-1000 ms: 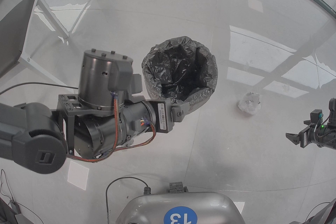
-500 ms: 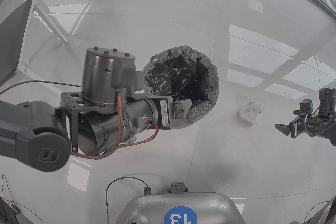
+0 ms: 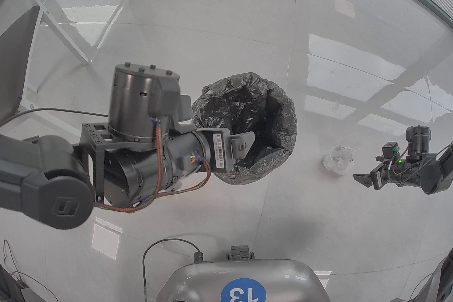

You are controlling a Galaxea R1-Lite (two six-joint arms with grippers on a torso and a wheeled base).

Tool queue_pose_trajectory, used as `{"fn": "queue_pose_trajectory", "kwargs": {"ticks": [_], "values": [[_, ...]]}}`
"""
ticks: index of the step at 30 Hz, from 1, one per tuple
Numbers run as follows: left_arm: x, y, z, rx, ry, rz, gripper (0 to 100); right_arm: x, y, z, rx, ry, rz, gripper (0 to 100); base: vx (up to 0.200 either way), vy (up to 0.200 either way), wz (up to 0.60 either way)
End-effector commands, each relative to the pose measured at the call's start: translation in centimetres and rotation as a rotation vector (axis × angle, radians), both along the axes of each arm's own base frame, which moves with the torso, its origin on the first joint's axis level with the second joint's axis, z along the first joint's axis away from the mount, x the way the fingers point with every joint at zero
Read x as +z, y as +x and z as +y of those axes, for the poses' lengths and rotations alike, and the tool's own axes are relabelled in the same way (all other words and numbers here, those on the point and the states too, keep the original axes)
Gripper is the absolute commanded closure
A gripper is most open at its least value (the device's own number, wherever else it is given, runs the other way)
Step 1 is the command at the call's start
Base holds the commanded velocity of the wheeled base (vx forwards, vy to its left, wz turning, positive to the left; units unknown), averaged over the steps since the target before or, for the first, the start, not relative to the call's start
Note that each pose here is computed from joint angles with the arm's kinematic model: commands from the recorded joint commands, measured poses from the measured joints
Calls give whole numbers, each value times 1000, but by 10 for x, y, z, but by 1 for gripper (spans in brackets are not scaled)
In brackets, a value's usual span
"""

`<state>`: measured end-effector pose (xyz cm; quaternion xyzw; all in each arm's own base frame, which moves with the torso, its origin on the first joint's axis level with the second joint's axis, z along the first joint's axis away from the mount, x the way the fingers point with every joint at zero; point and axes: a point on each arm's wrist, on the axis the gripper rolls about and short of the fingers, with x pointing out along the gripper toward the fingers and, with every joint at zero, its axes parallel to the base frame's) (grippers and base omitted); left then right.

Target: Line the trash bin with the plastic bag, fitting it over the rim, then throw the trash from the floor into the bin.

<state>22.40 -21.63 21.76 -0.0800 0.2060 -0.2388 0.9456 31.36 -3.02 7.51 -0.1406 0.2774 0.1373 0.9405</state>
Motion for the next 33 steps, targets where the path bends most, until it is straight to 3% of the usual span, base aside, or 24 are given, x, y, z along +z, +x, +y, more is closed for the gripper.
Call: {"fn": "queue_pose_trajectory", "kwargs": {"ticks": [1, 18, 33], "values": [[1, 1, 5, 15, 0, -1, 0, -31, 25, 1, 33, 11, 50, 0, 0, 0, 0], [3, -3, 18, 38, -5, -7, 0, -57, 78, -4, 134, 40, -31, 0, 0, 0, 0], [5, -1, 30, 72, -11, -10, 0, -61, 104, -21, 156, -40, -110, 0, 0, 0, 0]]}}
